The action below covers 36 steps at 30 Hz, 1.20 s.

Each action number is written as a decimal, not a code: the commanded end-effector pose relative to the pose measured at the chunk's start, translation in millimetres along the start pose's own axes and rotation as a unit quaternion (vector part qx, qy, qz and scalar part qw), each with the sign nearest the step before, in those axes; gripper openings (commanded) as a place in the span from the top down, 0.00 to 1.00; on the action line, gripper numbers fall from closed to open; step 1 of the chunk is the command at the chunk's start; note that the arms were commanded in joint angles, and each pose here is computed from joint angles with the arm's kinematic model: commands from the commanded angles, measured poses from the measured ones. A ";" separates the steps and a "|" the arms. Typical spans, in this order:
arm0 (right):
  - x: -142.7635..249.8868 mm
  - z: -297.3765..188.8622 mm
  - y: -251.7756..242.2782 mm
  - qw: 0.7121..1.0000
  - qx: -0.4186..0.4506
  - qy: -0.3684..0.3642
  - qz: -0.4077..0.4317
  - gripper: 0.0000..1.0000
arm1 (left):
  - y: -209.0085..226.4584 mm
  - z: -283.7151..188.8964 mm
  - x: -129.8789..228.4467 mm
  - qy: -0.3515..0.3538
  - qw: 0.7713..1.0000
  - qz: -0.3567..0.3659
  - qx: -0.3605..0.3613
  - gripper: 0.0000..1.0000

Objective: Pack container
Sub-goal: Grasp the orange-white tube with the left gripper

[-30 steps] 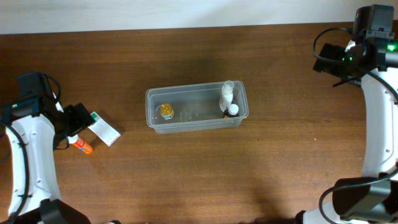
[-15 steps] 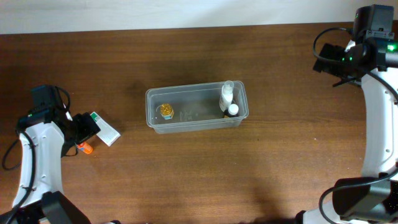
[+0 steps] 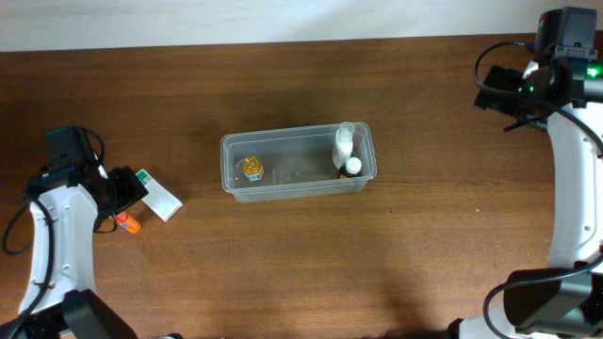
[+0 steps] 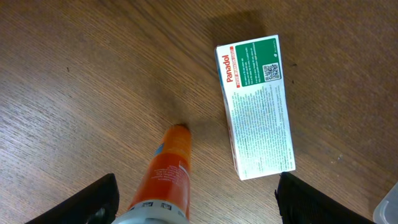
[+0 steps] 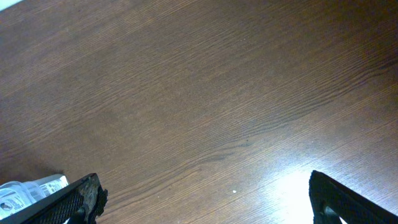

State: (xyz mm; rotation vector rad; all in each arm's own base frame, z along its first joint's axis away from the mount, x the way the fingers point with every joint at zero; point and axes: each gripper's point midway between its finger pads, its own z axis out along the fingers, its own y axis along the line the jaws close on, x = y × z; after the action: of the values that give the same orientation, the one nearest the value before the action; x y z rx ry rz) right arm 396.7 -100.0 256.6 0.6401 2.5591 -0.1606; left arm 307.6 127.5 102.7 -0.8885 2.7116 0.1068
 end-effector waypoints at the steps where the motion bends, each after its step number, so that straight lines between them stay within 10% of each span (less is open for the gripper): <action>1: -3.6 -5.5 -3.0 1.000 0.003 -0.009 0.009 0.02 | 5.0 -5.0 -2.1 -0.011 1.000 -0.005 -0.006 0.19; 16: -3.7 -5.5 -3.0 1.000 0.003 -0.009 0.009 0.00 | 5.9 -5.0 -1.2 -0.009 1.000 -0.005 -0.008 0.70; 36: -3.7 -5.5 -3.0 1.000 0.003 -0.009 0.009 0.02 | -59.4 -64.6 -56.7 -0.104 0.987 0.081 0.090 0.74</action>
State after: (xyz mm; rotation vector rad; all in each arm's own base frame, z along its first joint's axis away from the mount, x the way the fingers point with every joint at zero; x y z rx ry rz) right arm 396.7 -100.0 256.6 0.6391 2.5593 -0.1609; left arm 351.3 122.8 153.1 -0.7470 2.5887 0.0280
